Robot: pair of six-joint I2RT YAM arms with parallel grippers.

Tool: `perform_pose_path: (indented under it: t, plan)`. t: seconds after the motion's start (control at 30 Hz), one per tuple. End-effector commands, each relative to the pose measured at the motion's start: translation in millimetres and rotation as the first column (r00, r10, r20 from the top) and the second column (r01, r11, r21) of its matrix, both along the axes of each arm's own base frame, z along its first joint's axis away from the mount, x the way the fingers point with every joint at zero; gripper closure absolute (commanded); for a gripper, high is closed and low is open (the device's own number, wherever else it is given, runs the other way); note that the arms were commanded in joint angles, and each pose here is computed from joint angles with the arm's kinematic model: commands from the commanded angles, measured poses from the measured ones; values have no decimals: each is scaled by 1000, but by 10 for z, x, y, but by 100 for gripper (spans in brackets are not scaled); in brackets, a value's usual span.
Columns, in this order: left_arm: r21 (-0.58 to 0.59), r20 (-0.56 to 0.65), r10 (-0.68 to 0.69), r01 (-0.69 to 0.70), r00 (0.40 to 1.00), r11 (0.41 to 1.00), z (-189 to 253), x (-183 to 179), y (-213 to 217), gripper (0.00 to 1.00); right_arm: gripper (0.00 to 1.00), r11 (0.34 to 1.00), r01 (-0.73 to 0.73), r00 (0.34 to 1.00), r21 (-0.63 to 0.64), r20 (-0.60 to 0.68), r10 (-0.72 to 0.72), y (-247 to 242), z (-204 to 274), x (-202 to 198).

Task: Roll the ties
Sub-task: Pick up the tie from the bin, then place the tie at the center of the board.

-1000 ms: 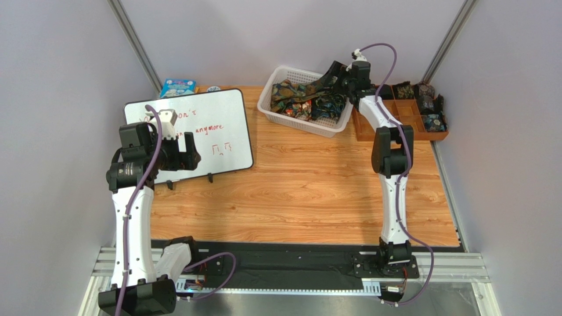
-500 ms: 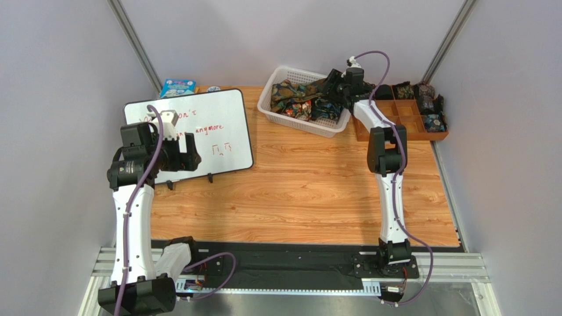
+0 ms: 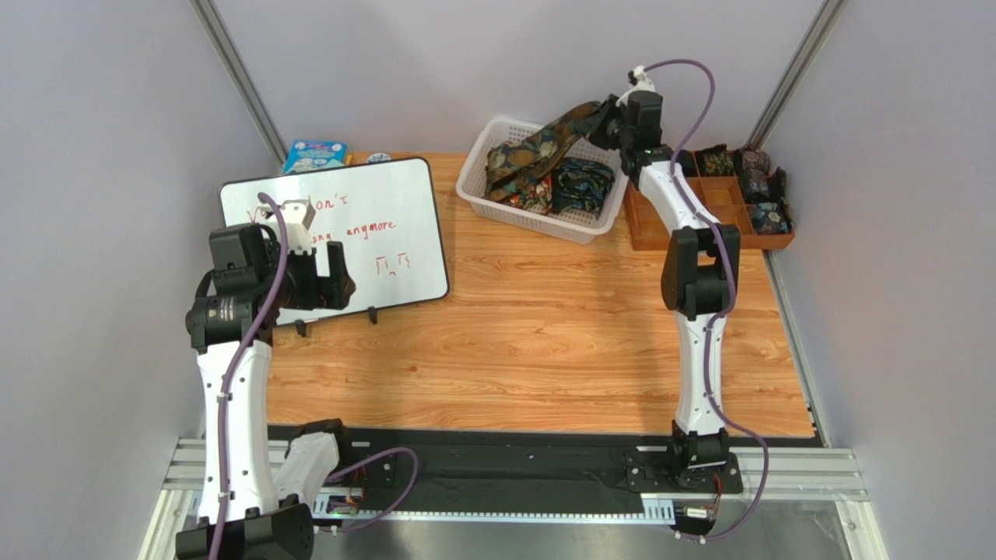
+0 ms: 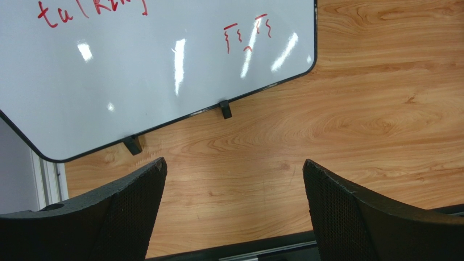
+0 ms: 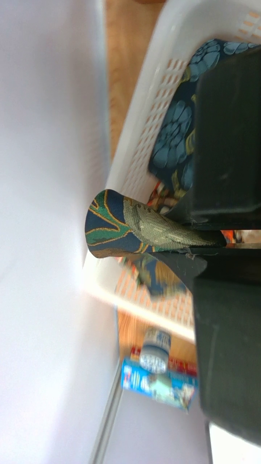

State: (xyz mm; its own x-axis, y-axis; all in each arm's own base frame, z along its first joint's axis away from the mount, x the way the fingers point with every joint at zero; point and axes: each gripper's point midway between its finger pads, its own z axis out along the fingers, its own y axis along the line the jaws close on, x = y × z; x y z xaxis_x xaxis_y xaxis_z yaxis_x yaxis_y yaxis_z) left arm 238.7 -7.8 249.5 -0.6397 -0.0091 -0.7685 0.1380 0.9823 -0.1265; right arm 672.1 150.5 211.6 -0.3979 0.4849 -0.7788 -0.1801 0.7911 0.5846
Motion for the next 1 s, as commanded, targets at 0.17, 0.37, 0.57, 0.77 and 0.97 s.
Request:
perform_pose_path:
  t: [0.17, 0.37, 0.57, 0.77, 0.97]
  plan:
    - [-18, 74, -51, 52, 996, 998, 270, -80, -116, 0, 100, 995, -93, 935, -24, 343, 95, -246, 2226, -814]
    - [-31, 136, -78, 83, 988, 996, 460, -78, -184, 0, 100, 994, -93, 890, -57, 443, 108, -474, 3090, -1604]
    - [-17, 196, -116, 121, 974, 992, 637, -99, -237, 1, 100, 985, 28, 844, -169, 532, 67, -859, 3541, -2468]
    - [11, 249, -135, 136, 959, 991, 746, -121, -248, 1, 100, 972, -33, 909, -234, 396, 126, -799, 2964, -2936]
    - [87, 361, -129, 104, 923, 991, 907, -215, -194, 1, 100, 946, 7, 975, -324, 212, 66, -971, 2088, -3363]
